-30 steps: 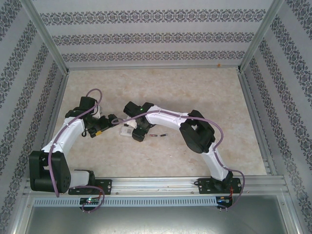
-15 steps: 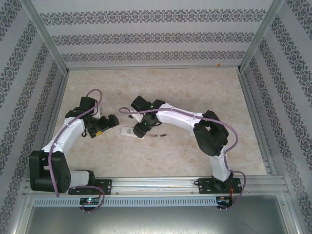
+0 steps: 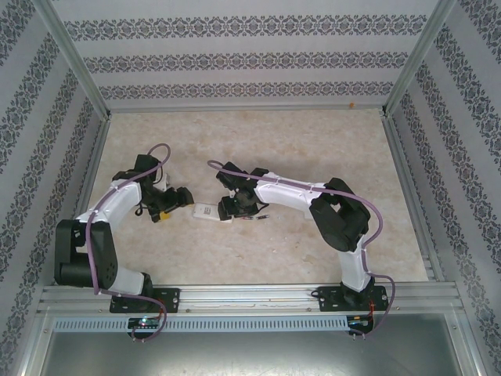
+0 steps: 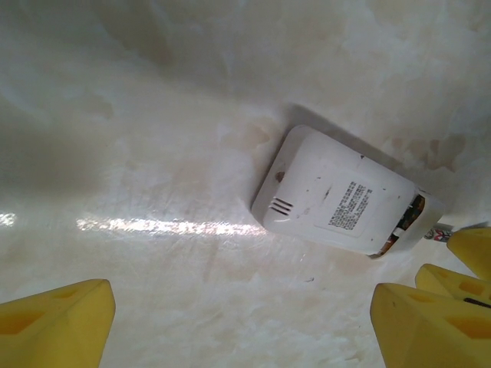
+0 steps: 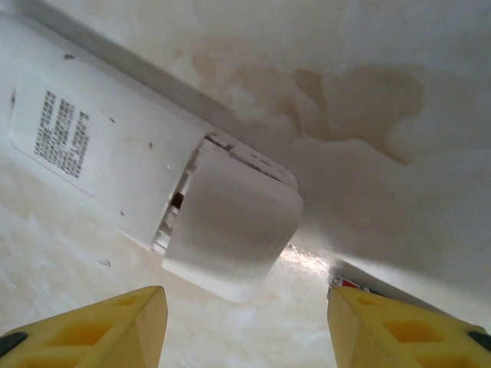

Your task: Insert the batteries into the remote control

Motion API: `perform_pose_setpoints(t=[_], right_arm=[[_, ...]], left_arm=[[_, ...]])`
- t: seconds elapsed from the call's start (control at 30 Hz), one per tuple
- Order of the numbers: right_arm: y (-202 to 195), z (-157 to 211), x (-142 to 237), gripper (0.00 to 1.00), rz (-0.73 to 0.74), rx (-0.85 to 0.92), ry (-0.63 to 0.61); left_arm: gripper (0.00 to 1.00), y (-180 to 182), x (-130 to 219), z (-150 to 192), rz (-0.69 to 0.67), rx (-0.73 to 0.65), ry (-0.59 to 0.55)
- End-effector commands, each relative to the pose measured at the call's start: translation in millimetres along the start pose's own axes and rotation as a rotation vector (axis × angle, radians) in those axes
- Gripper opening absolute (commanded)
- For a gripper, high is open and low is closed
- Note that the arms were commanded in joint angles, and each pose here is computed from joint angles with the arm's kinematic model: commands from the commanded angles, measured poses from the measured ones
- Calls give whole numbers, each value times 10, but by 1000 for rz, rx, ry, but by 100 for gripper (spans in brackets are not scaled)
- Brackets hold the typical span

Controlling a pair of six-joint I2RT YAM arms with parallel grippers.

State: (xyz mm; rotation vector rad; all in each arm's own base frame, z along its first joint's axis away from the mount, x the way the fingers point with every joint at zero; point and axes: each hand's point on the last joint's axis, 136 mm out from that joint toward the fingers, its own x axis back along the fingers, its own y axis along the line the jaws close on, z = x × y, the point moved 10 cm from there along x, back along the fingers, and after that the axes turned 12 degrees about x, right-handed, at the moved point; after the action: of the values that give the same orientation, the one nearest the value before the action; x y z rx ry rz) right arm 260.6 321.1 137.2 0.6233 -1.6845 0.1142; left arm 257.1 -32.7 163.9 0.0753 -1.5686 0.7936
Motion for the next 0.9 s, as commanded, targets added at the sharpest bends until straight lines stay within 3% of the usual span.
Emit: perform_pose_setpoints(t=[0.0,0.23,0.87], right_arm=[[8,-41,57,57,22,-53,-36],[-4,-103,-36,55,44,-66,-31],[-209,-228,-198,51,101,-168,-24]], left_arm=[[86,-69,-35,47,-22,-55,59],[83,-132,-219,43,-84,-103,113],[61,19,-631,-49,-207,-116,193]])
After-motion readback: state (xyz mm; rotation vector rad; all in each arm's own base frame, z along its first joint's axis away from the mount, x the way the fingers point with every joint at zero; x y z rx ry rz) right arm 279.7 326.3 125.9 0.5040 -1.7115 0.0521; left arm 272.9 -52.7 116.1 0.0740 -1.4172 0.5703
